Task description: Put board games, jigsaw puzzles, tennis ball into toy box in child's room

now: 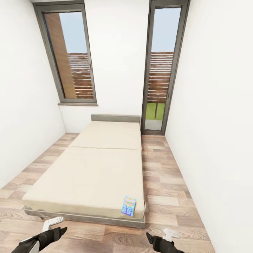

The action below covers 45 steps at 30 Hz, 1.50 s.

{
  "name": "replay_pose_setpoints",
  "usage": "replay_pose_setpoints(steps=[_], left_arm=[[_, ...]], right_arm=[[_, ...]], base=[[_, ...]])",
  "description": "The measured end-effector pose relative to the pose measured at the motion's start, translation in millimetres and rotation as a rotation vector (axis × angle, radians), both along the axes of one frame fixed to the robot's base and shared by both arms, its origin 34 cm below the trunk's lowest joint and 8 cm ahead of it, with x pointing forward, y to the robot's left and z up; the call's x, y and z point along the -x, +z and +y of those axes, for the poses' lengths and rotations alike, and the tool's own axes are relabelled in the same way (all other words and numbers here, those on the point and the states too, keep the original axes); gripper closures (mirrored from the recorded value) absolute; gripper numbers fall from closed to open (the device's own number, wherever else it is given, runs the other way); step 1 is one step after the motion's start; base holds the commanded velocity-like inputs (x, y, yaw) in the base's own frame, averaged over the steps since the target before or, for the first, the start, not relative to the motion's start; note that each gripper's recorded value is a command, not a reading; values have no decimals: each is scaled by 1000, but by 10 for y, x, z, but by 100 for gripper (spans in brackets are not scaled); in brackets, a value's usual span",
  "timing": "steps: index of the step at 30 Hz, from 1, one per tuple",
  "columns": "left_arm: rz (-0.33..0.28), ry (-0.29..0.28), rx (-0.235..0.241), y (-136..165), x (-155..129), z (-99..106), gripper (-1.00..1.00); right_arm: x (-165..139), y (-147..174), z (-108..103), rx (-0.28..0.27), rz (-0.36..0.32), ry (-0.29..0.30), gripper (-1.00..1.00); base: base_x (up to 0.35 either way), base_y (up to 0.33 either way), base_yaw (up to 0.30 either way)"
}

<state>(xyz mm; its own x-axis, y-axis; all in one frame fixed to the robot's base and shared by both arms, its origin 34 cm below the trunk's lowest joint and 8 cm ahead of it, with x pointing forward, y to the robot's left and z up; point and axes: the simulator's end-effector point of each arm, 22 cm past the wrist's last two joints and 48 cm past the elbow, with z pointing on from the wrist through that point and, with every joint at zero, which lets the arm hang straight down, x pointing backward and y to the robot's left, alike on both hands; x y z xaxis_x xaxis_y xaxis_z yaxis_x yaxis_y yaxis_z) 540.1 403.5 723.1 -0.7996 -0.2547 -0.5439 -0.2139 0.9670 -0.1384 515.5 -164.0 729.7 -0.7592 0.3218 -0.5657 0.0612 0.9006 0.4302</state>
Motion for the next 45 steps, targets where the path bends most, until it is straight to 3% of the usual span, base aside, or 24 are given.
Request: replay_pose_setpoints(steps=[7, 21, 31, 45], left_arm=[[4, 46, 23, -70, -11, 55, -100], [36, 66, 33, -250, 20, 120, -100], [38, 66, 33, -357, -9, 119, -100], [49, 65, 33, -567, -14, 115, -100]], right_arm=[[-7, -85, 4, 0, 7, 1, -100], [-29, -250, 5, 0, 13, 1, -100], [-53, -357, 19, 1, 14, 4, -100], [-57, -565, 21, 2, 26, 5, -100]], base=[[0, 0, -225], [96, 0, -165], [276, 0, 3], [37, 0, 149]])
